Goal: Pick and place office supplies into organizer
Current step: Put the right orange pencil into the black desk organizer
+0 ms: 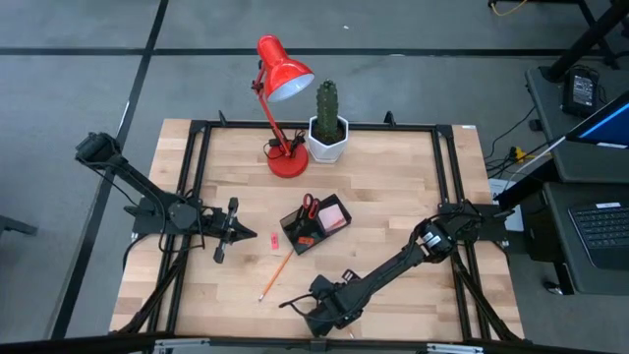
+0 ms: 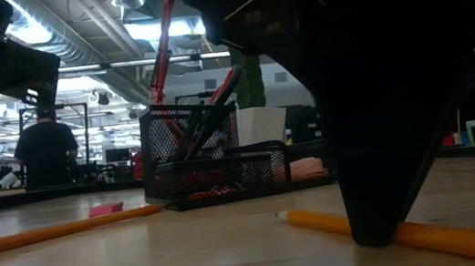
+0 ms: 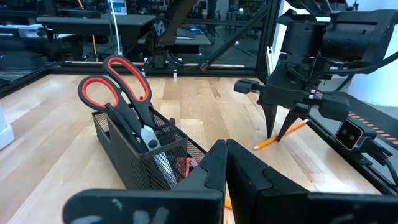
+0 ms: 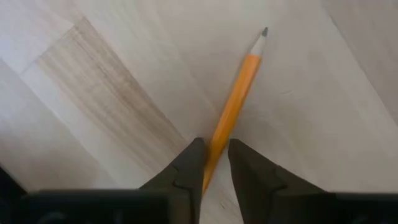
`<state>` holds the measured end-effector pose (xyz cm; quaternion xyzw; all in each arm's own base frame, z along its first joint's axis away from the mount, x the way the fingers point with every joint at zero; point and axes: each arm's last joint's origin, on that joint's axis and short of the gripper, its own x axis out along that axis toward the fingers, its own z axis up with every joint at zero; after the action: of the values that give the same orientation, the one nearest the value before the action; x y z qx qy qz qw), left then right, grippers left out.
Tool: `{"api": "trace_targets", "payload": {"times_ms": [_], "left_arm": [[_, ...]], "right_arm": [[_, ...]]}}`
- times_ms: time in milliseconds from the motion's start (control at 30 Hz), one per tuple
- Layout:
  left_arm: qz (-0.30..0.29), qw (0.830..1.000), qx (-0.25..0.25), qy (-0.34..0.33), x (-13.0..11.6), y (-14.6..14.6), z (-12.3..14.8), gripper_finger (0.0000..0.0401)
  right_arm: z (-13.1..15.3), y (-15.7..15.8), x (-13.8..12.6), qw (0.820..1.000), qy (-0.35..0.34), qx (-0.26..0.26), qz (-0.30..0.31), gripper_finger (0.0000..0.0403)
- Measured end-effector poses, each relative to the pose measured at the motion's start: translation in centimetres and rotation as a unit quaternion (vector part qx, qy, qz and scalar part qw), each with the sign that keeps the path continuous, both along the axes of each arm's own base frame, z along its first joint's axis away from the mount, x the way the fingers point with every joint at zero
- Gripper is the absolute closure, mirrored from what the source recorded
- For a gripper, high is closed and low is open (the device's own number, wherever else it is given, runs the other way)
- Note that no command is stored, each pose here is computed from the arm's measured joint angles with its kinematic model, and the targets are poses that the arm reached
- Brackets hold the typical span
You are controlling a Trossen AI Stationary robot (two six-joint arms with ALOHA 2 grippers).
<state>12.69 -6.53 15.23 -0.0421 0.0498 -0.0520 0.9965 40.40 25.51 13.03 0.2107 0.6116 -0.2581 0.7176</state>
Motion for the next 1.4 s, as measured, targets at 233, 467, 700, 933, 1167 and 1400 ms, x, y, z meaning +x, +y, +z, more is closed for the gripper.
{"api": "trace_targets", "payload": {"times_ms": [233, 467, 700, 933, 1167, 1400], "left_arm": [[0.0, 1.0, 0.0, 0.0, 0.0, 0.0, 0.0, 0.0399], [0.0, 1.0, 0.0, 0.0, 0.0, 0.0, 0.0, 0.04], [0.0, 1.0, 0.0, 0.0, 0.0, 0.0, 0.0, 0.0399], [0.0, 1.0, 0.001, 0.001, 0.0, 0.0, 0.0, 0.0398], [0.0, 1.0, 0.004, 0.006, 0.0, 0.0, -0.1, 0.0399], [-0.001, 1.0, 0.008, 0.006, 0.0, 0.0, -0.1, 0.04]], "right_arm": [[0.0, -0.1, -0.1, 1.0, 0.004, -0.005, 0.011, 0.0378], [0.0, -0.1, -0.1, 0.999, 0.007, -0.013, 0.041, 0.039], [0.0, -0.2, 0.0, 0.999, 0.008, -0.014, 0.049, 0.0383], [0.2, -0.1, 0.0, 0.998, 0.008, -0.014, 0.064, 0.0382], [1.8, 0.2, 0.7, 0.995, -0.003, -0.014, 0.095, 0.0385], [4.5, 0.3, 1.3, 0.991, -0.043, -0.05, 0.12, 0.0383]]}}
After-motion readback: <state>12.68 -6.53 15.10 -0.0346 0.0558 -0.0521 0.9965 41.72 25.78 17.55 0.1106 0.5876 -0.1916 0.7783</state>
